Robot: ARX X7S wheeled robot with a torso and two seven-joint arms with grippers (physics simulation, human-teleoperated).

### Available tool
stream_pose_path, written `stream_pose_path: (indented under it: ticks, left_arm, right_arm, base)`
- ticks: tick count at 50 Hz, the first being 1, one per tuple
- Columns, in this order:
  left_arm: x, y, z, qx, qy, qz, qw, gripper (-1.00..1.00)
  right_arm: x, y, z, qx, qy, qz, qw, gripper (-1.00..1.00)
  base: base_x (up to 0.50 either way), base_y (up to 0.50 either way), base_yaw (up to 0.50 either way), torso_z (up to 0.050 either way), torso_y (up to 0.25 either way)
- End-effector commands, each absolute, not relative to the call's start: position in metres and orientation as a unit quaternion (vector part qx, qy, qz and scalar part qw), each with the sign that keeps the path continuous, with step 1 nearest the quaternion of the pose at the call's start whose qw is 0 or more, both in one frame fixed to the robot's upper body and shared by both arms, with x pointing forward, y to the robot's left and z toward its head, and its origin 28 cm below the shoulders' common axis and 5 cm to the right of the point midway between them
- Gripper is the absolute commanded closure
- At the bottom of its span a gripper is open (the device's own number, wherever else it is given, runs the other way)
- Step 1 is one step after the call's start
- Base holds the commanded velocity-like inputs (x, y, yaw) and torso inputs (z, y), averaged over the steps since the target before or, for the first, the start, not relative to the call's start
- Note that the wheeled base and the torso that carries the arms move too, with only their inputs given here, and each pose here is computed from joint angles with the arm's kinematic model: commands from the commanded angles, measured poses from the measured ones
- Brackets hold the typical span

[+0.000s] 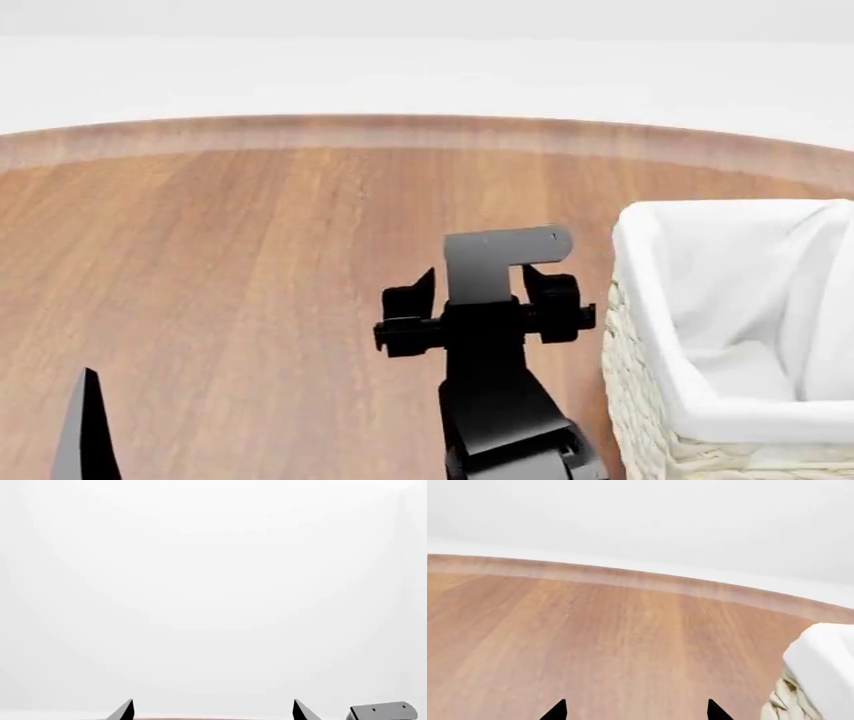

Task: Pick up the cream cheese box, and put it in the basket.

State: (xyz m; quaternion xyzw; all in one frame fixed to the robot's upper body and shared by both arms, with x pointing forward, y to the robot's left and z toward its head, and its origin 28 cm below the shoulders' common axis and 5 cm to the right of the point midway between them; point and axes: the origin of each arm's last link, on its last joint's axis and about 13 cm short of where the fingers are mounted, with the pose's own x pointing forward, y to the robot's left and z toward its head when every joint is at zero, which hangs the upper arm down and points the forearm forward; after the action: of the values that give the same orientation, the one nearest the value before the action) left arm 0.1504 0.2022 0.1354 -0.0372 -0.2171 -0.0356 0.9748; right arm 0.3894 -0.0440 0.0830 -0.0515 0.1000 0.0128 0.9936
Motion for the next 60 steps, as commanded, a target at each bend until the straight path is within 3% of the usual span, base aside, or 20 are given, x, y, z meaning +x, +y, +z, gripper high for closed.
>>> stream_pose_path:
  ticks: [1,27,60]
  left_arm:
    - [0.150,0.203,0.136,-0.038,-0.220,-0.034,0.974,-1.00]
    - [0.150,0.203,0.133,-0.035,-0.221,-0.040,0.974,-1.00]
    - [0.150,0.202,0.131,-0.036,-0.221,-0.047,0.974,-1.00]
  right_arm:
    - [0.383,-0.052,0.064,-0.060,0.122,-0.005,0.991,-1.00]
    - [0.370,-0.056,0.041,-0.058,0.151,-0.009,0.987,-1.00]
    - [0.359,-0.060,0.024,-0.059,0.177,-0.015,0.982,-1.00]
  base:
    - [0.00,0.00,0.00,0.000,0.000]
    - [0.00,0.00,0.00,0.000,0.000]
    - [0.00,0.00,0.00,0.000,-0.129]
